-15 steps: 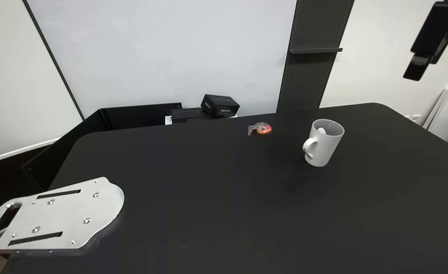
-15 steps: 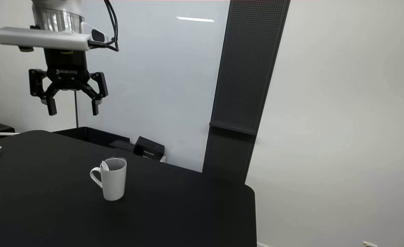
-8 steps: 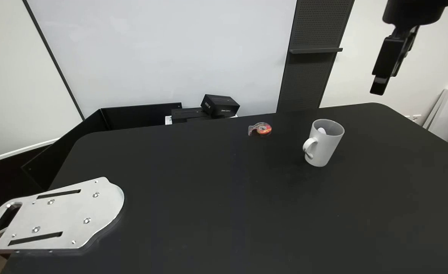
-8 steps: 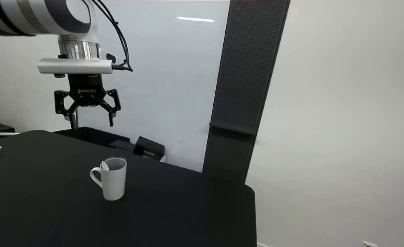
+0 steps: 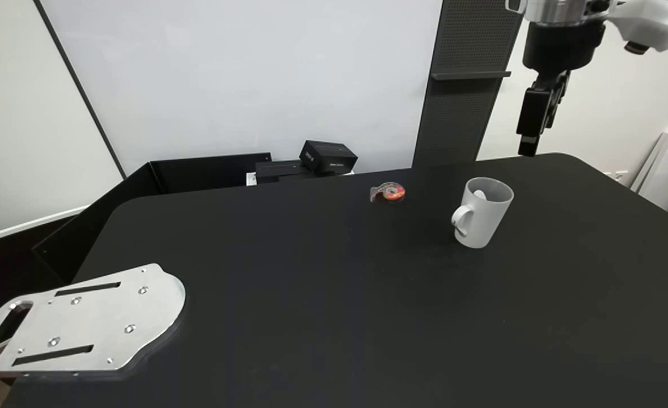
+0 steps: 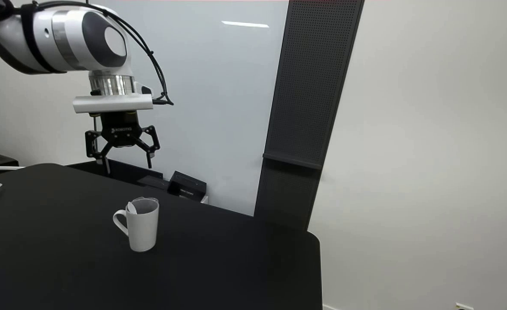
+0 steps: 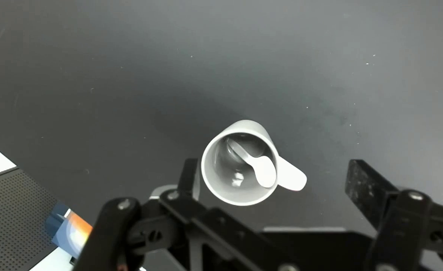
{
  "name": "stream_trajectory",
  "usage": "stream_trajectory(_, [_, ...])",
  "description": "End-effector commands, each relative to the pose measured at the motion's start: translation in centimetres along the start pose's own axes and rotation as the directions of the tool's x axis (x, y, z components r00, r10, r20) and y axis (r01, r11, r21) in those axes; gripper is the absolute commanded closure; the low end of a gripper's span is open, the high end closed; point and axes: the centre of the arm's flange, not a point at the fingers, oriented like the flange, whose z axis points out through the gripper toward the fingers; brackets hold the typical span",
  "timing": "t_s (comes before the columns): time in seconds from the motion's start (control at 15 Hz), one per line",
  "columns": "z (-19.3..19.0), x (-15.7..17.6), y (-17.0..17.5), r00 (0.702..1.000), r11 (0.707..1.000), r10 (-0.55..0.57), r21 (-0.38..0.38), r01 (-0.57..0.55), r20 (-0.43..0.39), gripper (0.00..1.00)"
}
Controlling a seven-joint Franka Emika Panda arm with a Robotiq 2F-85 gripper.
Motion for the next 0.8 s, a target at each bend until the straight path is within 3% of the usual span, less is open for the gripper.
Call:
stream_trajectory(0.0, [0.2, 1.9, -0.2, 0.998, 0.999, 0.047, -0.013, -0.046, 0.031, 0.00])
stream_trajectory(0.33, [0.8, 1.8, -1.3, 0.994, 0.995, 0.100, -0.012, -0.100, 0.048, 0.00])
stream_trajectory(0.47, [1.0, 1.7, -1.3, 0.986, 0.990, 0.138, 0.025, -0.141, 0.090, 0.00])
stream_trajectory(0.53, [1.2, 1.0, -1.5, 0.995, 0.996, 0.089, 0.015, -0.090, 0.053, 0.00])
stream_trajectory(0.73, [1.4, 0.8, -1.6, 0.991, 0.994, 0.103, 0.020, -0.105, 0.079, 0.00])
